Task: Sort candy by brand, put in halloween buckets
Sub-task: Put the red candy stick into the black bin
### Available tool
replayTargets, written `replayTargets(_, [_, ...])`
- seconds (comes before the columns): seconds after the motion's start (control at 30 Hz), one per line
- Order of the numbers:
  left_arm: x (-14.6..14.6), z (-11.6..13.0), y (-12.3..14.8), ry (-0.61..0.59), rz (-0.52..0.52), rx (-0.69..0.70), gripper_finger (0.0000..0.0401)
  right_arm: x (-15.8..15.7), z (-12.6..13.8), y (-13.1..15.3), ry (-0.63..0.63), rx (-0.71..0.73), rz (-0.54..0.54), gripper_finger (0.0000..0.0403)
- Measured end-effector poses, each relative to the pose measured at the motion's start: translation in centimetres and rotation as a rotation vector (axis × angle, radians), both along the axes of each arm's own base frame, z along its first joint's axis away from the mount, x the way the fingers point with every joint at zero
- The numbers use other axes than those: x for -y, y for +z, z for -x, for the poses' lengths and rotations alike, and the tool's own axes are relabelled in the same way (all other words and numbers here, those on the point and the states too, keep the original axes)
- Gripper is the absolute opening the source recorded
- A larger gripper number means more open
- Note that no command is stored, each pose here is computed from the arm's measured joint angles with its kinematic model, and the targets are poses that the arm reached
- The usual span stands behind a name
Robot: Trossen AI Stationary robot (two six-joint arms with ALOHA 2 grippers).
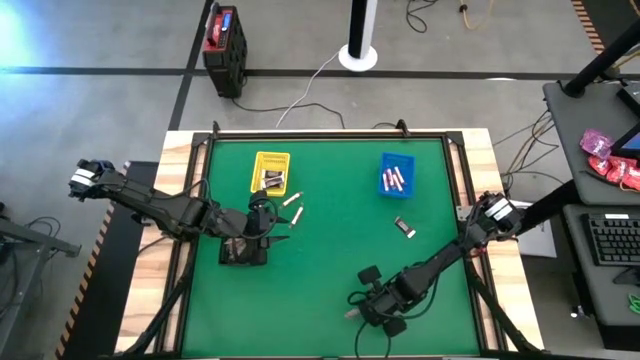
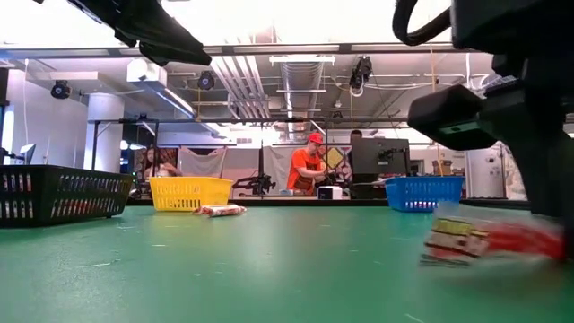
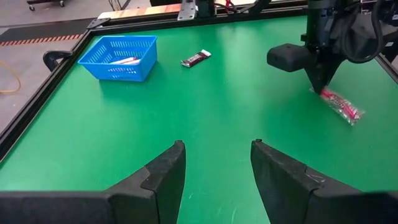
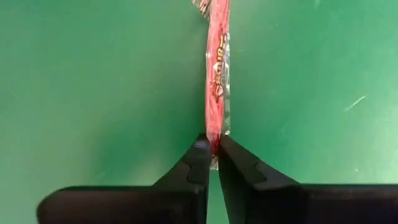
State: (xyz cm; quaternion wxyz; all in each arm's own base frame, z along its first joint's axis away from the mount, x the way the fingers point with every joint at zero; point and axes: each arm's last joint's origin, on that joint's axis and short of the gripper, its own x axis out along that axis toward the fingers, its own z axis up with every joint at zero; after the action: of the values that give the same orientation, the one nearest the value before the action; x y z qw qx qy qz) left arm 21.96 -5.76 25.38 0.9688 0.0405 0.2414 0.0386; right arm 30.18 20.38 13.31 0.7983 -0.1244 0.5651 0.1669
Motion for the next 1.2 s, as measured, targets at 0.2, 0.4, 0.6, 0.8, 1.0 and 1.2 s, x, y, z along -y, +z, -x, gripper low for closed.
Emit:
replayTargets(0.2, [0.2,-0.2,-0.1,-0.003,0.018,0.021,0.0166,1.7,-1.0,0.8,-0.163,0.069,0.04,0.0014])
replayTargets(0.4, [1.5,-0.9,-1.3,-0.208,0.06,0.002,0.0166,4.5,-3.7,2.3,-0.26,0.234,-0.016,0.0013])
replayTargets(0.6, [2.7,-1.0,-2.8,-0.306,0.07,-0.046,0.0166,6.7,-5.7,2.1,-0.253,0.497,-0.066,0.0012])
replayTargets(0.8, [3.3,-1.0,-4.3,-0.333,0.082,-0.072,0.0166,8.2,-6.2,1.6,-0.267,0.747,-0.111,0.0012])
replayTargets(1.0, [3.4,-1.7,-4.7,-0.292,0.068,-0.042,0.0166,9.3,-6.5,1.9,-0.263,0.875,-0.107,0.0012])
replayTargets(1.2, [3.7,-2.7,-4.3,-0.289,0.028,0.076,0.0166,9.9,-7.2,2.5,-0.257,0.895,-0.087,0.0012])
